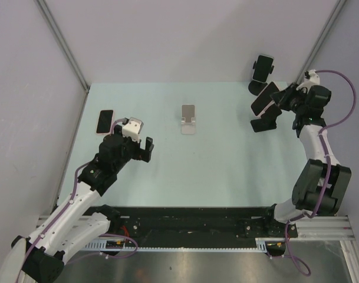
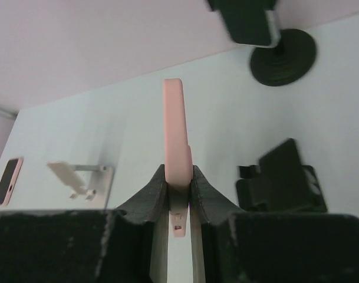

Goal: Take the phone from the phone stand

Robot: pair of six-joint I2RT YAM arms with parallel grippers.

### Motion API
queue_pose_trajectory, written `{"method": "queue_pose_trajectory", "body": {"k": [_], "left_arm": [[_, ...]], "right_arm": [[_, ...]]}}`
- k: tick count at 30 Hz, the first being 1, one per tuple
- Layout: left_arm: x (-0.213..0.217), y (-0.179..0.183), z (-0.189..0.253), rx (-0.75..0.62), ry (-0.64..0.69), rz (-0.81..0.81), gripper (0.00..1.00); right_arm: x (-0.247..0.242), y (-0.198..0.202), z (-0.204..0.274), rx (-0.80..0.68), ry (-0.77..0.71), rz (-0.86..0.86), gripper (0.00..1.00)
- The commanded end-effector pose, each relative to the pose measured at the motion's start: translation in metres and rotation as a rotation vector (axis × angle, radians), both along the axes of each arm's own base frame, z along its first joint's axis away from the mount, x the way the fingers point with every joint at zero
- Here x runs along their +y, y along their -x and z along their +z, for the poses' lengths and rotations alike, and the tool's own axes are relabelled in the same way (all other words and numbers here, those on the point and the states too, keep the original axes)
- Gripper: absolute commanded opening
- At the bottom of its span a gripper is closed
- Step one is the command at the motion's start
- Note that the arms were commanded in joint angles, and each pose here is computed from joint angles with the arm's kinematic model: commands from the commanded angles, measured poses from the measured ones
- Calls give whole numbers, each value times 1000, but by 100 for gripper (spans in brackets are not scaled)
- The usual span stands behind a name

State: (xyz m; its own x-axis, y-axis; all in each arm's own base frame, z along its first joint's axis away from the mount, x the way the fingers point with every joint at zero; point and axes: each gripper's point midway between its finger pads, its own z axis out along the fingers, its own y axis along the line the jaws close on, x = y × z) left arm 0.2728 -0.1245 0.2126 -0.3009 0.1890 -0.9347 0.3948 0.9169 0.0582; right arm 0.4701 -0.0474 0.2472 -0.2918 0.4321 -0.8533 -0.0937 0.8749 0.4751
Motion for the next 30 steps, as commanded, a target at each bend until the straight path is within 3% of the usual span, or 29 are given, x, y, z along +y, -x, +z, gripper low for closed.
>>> {"method": "queue_pose_trajectory", "body": {"k": [1,9,18,30], "left_arm": [[-4,0,14,-35,27,-22,100],[-11,2,18,-15,84,-25,100],[-58,10,18,69,170,-82,100],[-135,24,12,211,241,-189,100]], "right_arm": [[60,18,61,-133,82,112,0],[183,61,59,-104,-15,383,0],[289,128,14,44,-183,664,0],[337,178,-18,120,-261,779,0]]}}
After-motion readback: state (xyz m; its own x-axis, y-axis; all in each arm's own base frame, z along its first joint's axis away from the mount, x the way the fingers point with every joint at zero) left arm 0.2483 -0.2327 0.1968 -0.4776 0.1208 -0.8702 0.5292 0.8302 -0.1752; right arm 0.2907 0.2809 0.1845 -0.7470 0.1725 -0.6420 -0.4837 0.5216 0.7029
